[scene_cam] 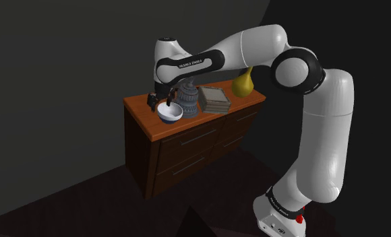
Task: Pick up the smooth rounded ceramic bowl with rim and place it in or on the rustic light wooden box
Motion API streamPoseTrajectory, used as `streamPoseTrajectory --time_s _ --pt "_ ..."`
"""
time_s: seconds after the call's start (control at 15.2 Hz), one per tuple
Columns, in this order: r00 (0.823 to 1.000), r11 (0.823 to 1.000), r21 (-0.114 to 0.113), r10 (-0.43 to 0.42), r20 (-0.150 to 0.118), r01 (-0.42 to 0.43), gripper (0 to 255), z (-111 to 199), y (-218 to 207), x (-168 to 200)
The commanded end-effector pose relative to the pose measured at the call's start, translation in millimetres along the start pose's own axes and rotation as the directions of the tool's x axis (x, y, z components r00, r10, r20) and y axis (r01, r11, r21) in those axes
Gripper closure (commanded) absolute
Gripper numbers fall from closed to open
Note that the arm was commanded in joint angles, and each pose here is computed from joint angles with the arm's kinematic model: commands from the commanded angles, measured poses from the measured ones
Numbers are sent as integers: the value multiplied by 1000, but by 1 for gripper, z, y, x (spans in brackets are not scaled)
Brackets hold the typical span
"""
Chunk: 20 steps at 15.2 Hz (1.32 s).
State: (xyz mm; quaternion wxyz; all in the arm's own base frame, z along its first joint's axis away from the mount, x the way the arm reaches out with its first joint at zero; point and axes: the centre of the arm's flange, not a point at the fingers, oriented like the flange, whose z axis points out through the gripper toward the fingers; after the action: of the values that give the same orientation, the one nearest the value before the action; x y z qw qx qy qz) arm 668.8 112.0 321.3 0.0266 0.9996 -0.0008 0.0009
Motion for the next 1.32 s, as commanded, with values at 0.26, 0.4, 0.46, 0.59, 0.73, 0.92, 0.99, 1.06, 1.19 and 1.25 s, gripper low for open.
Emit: streamPoseTrajectory --time_s 0.26,0.4,0.46,0.59,0.73,0.92,0.99,1.06,1.19,1.25 --pt "1000 1000 0 0 -1 0 0 34 -1 3" --pt "1000 1000 0 0 -1 0 0 34 -1 3" --pt "1000 1000 0 0 -1 0 0 34 -1 3" --pt "1000 1000 0 0 -1 0 0 34 -1 3" --pt "1000 1000 0 0 -1 0 0 34 -1 3" --pt "1000 1000 0 0 -1 0 255 34 -1 3" --pt "1000 1000 0 0 -1 0 255 34 -1 3" --pt "1000 1000 0 0 -1 0 255 34 -1 3" --pt "1000 1000 0 0 -1 0 255 34 -1 3" --pt "1000 1000 0 0 -1 0 255 34 -1 3"
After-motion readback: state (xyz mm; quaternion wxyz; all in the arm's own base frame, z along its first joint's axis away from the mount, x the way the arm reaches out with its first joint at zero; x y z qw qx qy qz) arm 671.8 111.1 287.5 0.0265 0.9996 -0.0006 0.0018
